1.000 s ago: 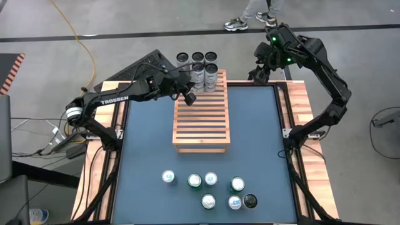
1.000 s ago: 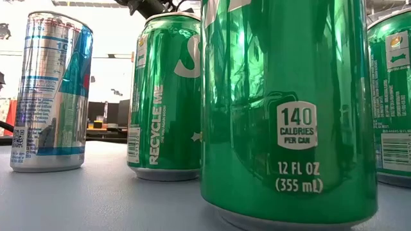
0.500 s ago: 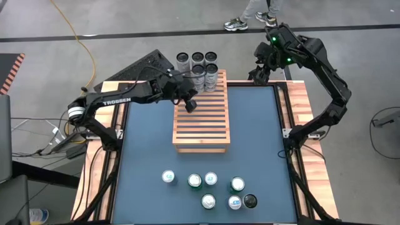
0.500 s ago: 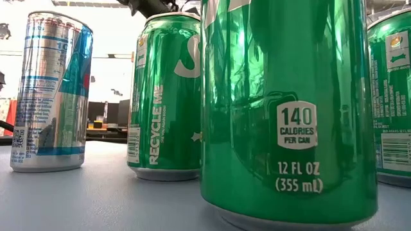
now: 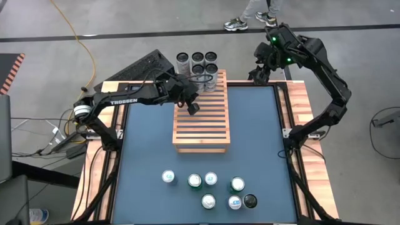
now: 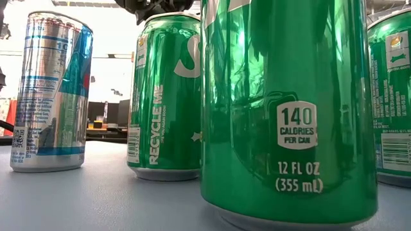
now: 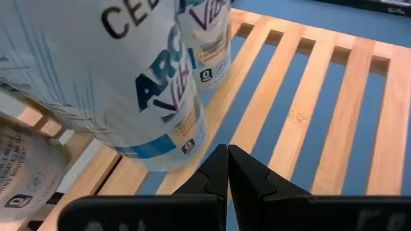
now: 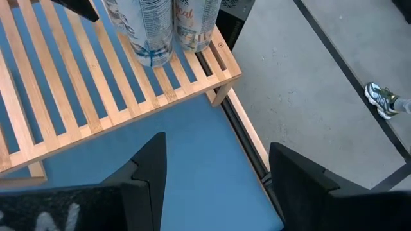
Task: Place canned beverage on shelf
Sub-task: Put the white blue soda can on the shelf aligned with the other white blue soda can
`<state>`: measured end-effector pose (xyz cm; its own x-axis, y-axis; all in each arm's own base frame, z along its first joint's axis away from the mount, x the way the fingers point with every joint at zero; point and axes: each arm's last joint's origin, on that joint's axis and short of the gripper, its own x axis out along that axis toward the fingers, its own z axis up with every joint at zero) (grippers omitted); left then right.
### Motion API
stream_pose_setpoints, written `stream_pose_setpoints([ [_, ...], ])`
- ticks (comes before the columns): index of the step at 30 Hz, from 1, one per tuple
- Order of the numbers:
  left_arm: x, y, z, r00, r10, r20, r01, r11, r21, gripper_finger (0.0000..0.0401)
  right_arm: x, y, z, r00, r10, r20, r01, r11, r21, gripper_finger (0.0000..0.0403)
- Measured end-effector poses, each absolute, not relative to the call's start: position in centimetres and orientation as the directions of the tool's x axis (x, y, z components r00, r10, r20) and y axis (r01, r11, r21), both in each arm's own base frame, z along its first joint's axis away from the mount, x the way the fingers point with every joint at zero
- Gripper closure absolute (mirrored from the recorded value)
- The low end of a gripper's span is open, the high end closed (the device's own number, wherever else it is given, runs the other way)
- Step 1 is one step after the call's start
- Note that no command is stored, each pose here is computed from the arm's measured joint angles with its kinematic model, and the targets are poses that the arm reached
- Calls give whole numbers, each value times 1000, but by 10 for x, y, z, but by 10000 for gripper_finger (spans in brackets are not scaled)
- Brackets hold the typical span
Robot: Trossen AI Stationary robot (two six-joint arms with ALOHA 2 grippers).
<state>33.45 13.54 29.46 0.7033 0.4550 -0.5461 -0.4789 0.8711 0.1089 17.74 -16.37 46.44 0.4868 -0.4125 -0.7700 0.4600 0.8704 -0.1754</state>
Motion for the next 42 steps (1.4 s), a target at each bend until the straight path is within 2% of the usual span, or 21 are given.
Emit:
stream_pose_setpoints([
  [24, 332, 138, 294, 652, 529, -543, -523, 833, 183, 401, 177, -164, 464, 487, -412, -770, 453, 873, -181, 182],
  [30, 333, 138, 294, 663, 512, -546, -512, 842, 169, 401, 177, -164, 464, 487, -413, -770, 453, 873, -181, 182],
  [34, 335, 134, 295, 730, 406, -550, -424, 900, 100, 401, 177, -164, 464, 487, -413, -770, 453, 873, -181, 182],
  [42, 335, 133, 278, 732, 463, -500, -473, 873, 115, 401, 177, -164, 464, 487, -413, -770, 453, 873, -181, 182],
])
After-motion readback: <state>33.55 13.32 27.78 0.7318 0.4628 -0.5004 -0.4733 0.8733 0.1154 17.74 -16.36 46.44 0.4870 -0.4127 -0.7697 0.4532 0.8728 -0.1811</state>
